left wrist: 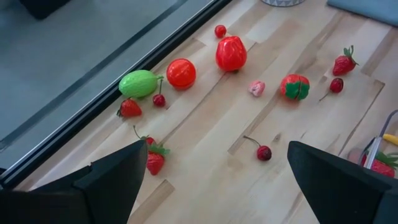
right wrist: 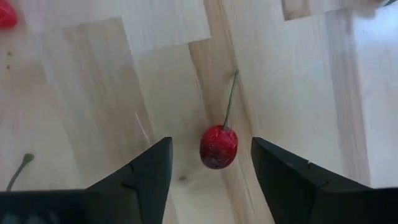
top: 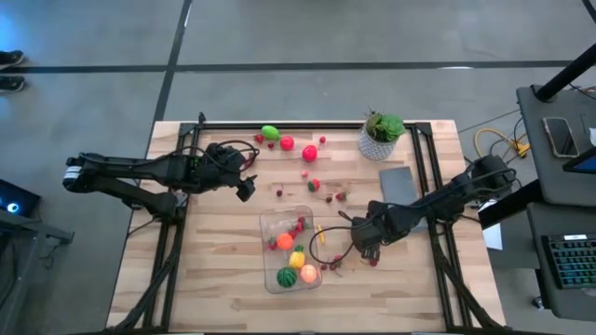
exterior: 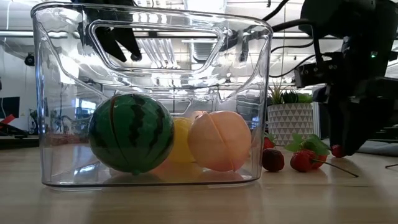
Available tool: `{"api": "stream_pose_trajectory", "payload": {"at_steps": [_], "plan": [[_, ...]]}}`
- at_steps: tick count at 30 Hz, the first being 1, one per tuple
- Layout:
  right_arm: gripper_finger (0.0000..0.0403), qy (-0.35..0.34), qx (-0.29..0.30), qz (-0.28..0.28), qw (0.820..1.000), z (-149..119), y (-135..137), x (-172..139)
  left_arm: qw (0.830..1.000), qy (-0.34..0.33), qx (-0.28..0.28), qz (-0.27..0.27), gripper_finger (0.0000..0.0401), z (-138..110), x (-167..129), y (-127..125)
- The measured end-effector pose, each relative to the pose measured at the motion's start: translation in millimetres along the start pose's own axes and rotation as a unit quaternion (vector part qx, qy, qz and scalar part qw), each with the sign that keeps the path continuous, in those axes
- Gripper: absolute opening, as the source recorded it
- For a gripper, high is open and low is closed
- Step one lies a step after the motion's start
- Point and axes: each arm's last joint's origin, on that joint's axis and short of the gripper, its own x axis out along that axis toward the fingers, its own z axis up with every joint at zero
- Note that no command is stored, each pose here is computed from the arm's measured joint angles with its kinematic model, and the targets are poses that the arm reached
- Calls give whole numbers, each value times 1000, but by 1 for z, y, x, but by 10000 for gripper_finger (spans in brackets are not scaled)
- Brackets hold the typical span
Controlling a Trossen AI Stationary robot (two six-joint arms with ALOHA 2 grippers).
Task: Pick and placing Produce into tupperware
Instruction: Put the red cherry into the transparent bin
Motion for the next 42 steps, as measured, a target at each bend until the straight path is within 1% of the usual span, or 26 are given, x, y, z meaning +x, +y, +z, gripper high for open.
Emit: {"api": "stream_pose_trajectory", "payload": {"at_steps": [13,21,28,31,35,38,42], "plan": [[117,-2,1,0,1000,0,0,0,1000,-1,-1,0,373,0,0,0],[82,0,1,5,1000,-1,0,1,1000,-1,-1,0,373,0,0,0],[70,-4,2,8,1000,-1,-1,-1,1000,-1,-3,0,373,0,0,0],[70,-16,17,11,1000,0,-2,-7,1000,-1,-4,0,373,0,0,0],[73,-56,66,12,996,1,-8,-23,1000,7,-5,-14,373,0,0,-1],[74,-89,92,28,991,1,-14,-40,1000,11,-11,-21,373,0,0,-1],[73,-144,111,44,982,-1,-23,-64,998,13,-62,-23,373,0,0,-2]]}}
